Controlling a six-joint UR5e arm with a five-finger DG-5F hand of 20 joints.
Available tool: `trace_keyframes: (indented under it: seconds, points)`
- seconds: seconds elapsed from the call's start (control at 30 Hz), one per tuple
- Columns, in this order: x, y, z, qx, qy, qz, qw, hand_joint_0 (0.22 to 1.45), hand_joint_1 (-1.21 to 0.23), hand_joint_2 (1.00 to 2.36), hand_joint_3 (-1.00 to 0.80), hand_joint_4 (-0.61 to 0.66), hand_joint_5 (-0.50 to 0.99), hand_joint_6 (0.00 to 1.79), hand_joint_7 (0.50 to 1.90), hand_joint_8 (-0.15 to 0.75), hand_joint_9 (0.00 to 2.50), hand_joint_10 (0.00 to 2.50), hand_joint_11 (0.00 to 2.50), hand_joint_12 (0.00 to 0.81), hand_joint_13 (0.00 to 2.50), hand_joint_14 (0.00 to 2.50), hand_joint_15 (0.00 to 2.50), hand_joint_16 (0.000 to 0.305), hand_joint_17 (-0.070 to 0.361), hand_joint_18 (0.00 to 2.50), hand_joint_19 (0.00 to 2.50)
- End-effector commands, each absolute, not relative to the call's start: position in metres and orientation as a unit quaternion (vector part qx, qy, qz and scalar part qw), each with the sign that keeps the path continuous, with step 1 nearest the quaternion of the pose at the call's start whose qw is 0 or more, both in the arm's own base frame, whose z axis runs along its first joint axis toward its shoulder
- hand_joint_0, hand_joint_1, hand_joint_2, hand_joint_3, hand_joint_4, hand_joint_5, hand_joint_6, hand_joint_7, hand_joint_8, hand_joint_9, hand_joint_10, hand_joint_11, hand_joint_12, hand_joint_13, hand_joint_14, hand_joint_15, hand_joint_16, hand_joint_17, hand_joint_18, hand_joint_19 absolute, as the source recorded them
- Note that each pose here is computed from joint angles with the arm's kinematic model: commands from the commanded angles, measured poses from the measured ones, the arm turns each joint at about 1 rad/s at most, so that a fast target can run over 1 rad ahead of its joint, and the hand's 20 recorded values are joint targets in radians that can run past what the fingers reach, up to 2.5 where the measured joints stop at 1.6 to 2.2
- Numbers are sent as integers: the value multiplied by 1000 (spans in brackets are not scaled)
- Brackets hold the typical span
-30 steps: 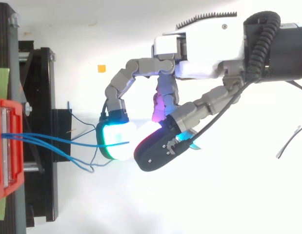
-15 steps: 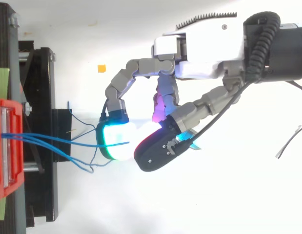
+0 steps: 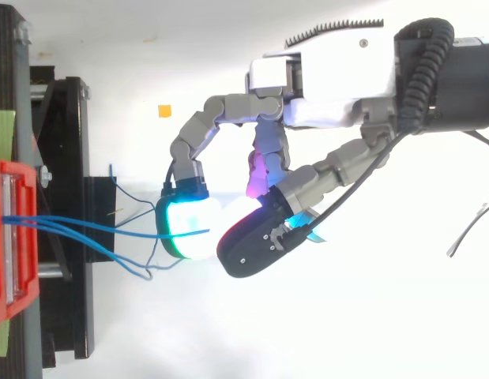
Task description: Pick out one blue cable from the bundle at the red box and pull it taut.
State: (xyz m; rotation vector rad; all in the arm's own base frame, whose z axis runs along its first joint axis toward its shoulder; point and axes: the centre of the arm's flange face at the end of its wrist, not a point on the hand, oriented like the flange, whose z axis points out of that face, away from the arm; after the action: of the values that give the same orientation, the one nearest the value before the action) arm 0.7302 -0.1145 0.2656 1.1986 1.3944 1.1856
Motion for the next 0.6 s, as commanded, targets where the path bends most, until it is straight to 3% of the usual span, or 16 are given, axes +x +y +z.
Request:
trace_keyframes:
  seconds: [0.0, 0.57]
  points:
    - [730, -115, 265, 487, 566, 481, 459, 580, -891, 1111, -68, -206, -3, 895, 936, 296, 1723, 32, 832, 389, 1324, 22, 639, 63, 143, 1110, 583]
    - [730, -115, 265, 487, 566, 481, 459, 578, -891, 1121, -75, -205, -3, 895, 936, 295, 1726, 31, 832, 390, 1322, 22, 643, 63, 142, 1106, 583]
